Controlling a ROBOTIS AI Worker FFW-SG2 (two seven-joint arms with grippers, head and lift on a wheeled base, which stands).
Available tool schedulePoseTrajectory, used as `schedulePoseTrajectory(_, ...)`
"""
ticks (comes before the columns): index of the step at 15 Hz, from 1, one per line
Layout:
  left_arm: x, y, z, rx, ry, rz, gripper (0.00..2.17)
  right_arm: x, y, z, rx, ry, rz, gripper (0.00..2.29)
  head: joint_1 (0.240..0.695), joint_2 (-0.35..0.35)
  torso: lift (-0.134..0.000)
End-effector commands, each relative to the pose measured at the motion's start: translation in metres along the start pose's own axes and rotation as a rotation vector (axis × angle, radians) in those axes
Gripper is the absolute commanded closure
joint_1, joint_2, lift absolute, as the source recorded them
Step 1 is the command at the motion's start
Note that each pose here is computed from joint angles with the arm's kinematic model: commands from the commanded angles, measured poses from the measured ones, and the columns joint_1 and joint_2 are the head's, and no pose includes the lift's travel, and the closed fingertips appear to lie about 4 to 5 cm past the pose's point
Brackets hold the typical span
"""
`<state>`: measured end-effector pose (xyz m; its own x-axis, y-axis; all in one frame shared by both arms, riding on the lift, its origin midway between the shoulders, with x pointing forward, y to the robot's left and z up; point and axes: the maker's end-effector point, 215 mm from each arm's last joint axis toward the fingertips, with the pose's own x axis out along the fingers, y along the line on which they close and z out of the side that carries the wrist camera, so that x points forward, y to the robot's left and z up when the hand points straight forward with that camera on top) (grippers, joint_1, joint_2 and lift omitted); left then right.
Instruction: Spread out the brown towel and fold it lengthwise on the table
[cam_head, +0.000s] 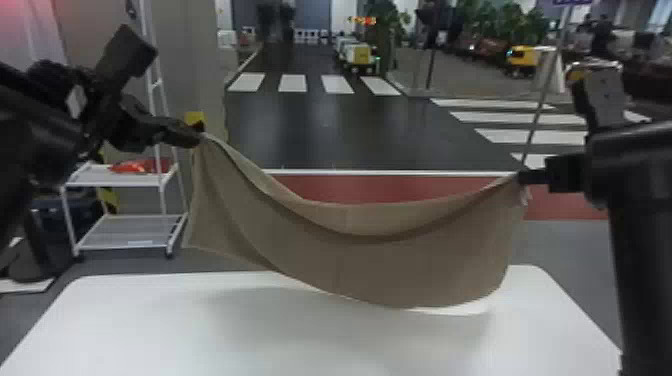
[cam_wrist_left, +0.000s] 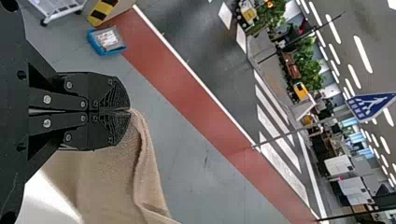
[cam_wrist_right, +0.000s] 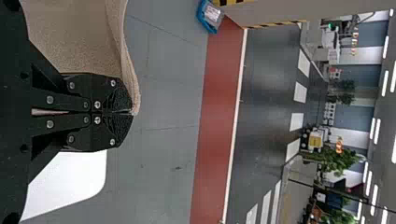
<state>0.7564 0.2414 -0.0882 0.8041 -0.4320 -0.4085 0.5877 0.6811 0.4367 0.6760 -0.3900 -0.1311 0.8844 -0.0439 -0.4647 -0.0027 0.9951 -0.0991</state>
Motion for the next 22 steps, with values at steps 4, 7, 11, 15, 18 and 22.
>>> schedulePoseTrajectory(4, -0.049, -0.025, -0.062, -0.018, 0.028, -0.006, 1.25, -0.047, -0.009, -0.062, 0.053, 0.036, 0.051, 1.57, 0.289, -0.117, -0.124)
schedulePoseTrajectory(7, -0.103, -0.072, -0.156, -0.047, 0.094, -0.035, 1.25, -0.098, 0.002, -0.181, 0.049, 0.121, 0.111, 1.57, 0.376, -0.100, -0.124)
schedulePoseTrajectory(11, -0.182, -0.155, -0.259, -0.029, 0.211, -0.125, 1.25, -0.171, 0.005, -0.302, -0.038, 0.187, 0.161, 1.57, 0.624, -0.061, -0.124)
schedulePoseTrajectory(15, -0.216, -0.209, -0.305, -0.008, 0.272, -0.233, 1.25, -0.207, 0.002, -0.352, -0.038, 0.226, 0.216, 1.65, 0.695, -0.045, -0.124)
schedulePoseTrajectory(18, -0.238, -0.228, -0.332, -0.008, 0.327, -0.279, 1.25, -0.210, -0.001, -0.359, -0.073, 0.221, 0.228, 1.65, 0.695, -0.051, -0.124)
schedulePoseTrajectory(22, -0.245, -0.227, -0.338, -0.005, 0.374, -0.302, 1.25, -0.194, -0.016, -0.336, -0.056, 0.203, 0.238, 1.65, 0.695, -0.051, -0.124)
